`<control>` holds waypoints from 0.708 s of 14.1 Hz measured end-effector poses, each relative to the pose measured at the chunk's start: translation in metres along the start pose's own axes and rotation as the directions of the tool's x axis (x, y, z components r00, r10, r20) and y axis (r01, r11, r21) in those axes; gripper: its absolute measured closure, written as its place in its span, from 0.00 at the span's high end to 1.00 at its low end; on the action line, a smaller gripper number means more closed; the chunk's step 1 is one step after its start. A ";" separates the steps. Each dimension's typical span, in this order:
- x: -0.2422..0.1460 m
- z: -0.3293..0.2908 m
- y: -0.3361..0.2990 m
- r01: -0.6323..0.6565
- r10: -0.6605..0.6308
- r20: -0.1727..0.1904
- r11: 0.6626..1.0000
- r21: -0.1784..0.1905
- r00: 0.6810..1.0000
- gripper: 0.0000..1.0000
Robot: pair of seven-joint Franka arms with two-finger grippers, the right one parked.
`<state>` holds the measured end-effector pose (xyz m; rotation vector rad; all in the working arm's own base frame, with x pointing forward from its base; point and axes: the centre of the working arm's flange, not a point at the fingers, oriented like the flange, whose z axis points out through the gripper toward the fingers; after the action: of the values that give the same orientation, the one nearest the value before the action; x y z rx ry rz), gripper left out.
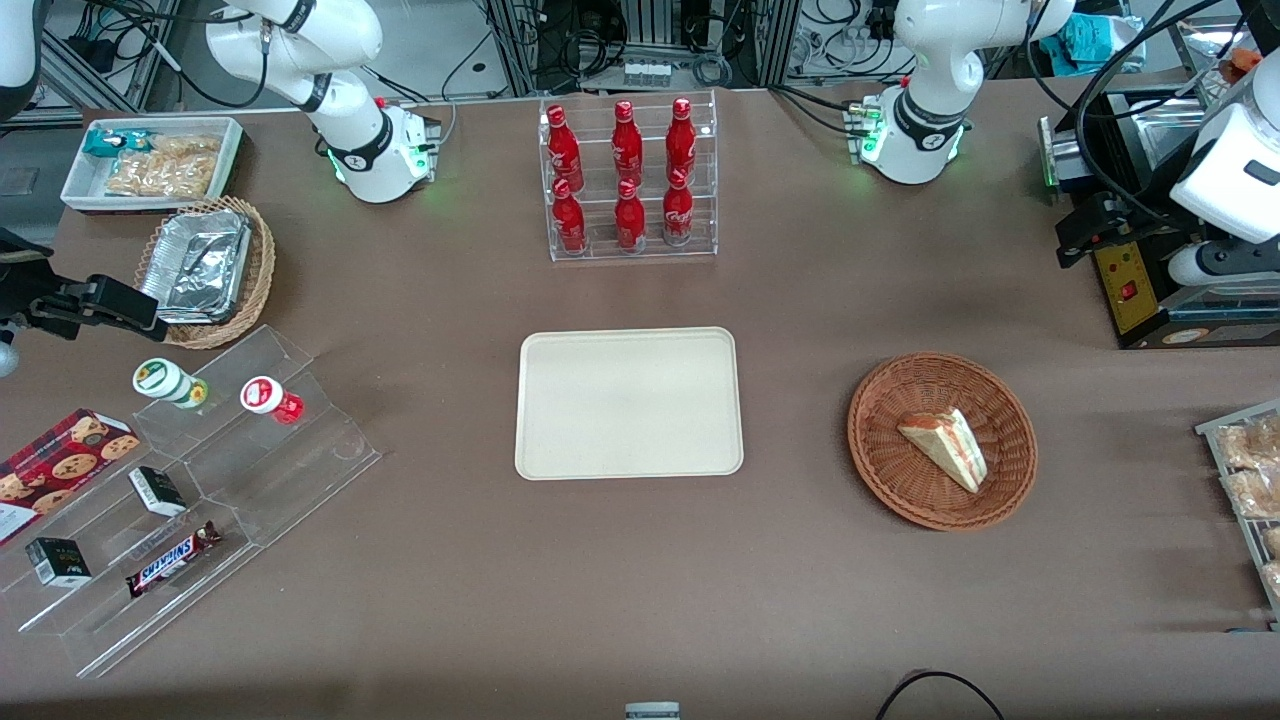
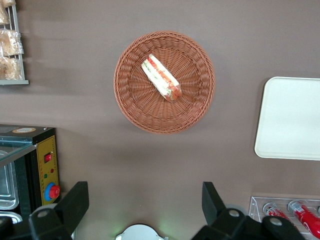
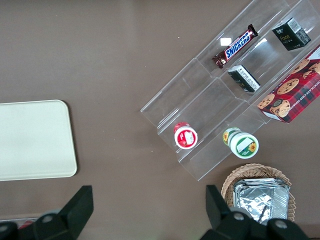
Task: Place sandwich from basket to tray
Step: 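Move the left gripper down over the wrapped sandwich in the wicker basket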
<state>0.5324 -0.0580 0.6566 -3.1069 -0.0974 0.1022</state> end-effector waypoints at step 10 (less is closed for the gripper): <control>0.030 0.055 0.001 0.087 -0.087 0.093 0.996 0.008 0.992 1.00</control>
<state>0.5582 -0.0551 0.5995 -3.0873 -0.2345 0.2442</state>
